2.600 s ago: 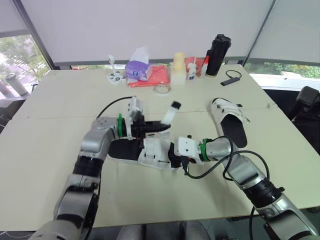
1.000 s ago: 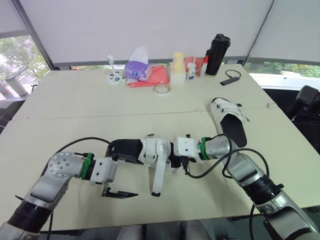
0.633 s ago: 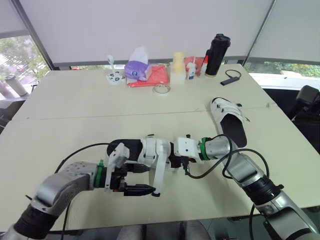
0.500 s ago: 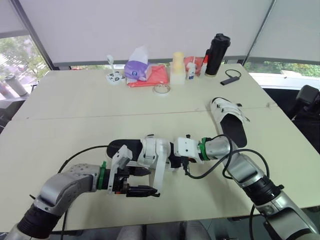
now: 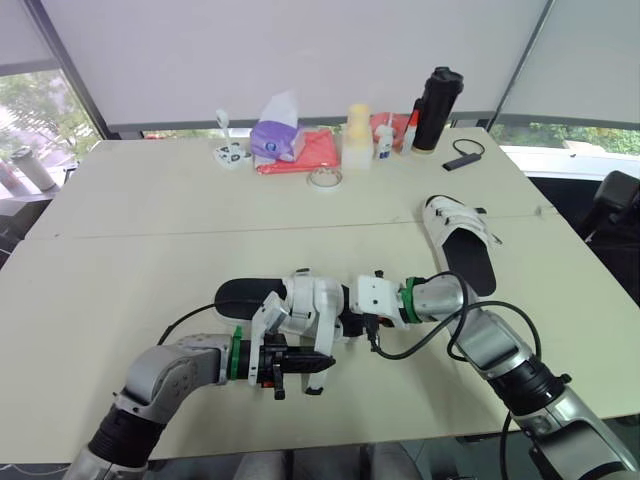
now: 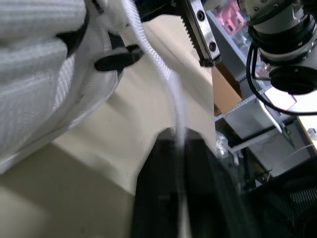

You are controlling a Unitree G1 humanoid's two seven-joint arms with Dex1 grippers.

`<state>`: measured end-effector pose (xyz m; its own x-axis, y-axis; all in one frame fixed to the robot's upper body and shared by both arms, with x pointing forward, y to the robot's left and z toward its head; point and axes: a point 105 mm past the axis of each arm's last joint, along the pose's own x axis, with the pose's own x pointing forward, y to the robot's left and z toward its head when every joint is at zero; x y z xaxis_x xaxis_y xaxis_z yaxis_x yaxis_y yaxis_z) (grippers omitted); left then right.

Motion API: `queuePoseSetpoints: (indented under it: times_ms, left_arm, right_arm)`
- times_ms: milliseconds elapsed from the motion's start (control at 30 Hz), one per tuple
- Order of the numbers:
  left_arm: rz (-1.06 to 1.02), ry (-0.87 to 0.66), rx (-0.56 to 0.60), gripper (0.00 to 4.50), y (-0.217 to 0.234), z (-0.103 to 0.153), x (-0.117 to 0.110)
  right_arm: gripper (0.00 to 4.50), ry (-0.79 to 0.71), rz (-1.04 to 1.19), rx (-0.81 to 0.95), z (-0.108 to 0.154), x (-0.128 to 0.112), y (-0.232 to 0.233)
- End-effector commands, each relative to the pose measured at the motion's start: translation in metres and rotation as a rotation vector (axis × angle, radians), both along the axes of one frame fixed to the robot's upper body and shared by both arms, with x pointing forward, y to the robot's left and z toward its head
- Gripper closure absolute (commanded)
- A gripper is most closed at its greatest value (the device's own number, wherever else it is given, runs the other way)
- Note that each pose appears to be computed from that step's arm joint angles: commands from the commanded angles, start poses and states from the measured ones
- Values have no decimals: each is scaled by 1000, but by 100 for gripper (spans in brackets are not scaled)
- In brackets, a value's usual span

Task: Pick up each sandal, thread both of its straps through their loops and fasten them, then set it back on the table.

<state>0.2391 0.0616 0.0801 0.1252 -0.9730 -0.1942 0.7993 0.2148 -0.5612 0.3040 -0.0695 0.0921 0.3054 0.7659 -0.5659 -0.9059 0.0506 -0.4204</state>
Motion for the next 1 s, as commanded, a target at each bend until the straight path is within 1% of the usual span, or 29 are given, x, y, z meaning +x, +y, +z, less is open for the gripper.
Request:
queuePoseSetpoints:
  times_ms: [33, 100, 200, 267, 367, 400, 467, 567, 667, 767, 867, 1000]
  left_arm:
    - [18, -17, -46, 449, 0, 16, 9]
    - [15, -19, -71, 449, 1, 24, 11]
    - [-5, -15, -181, 449, 3, 56, 21]
    - [6, -22, -216, 449, 4, 71, 31]
    - [35, -29, -234, 449, 4, 81, 45]
    - [54, -33, -237, 449, 4, 85, 56]
    - [72, -34, -239, 449, 3, 90, 68]
    - [58, -32, -200, 449, -3, 87, 79]
    - [-1, -30, -132, 449, -10, 75, 81]
    - [-33, 3, -117, 449, -16, 69, 84]
    - [-65, 28, -112, 449, -18, 66, 82]
    - [-117, 58, -96, 449, -22, 63, 74]
  right_arm:
    - [450, 95, -36, -93, -30, -8, -14]
    - [450, 94, -37, -93, -30, -8, -14]
    - [450, 91, -39, -91, -30, -6, -14]
    - [450, 89, -39, -91, -29, -6, -13]
    - [450, 88, -39, -90, -29, -5, -13]
    - [450, 87, -39, -89, -29, -5, -12]
    - [450, 86, -39, -89, -29, -5, -12]
    - [450, 86, -39, -89, -29, -4, -12]
    - [450, 85, -40, -89, -29, -4, -11]
    - [450, 84, -43, -89, -30, -4, -11]
    - [450, 84, -44, -89, -30, -5, -11]
    - [450, 83, -53, -89, -30, -5, -13]
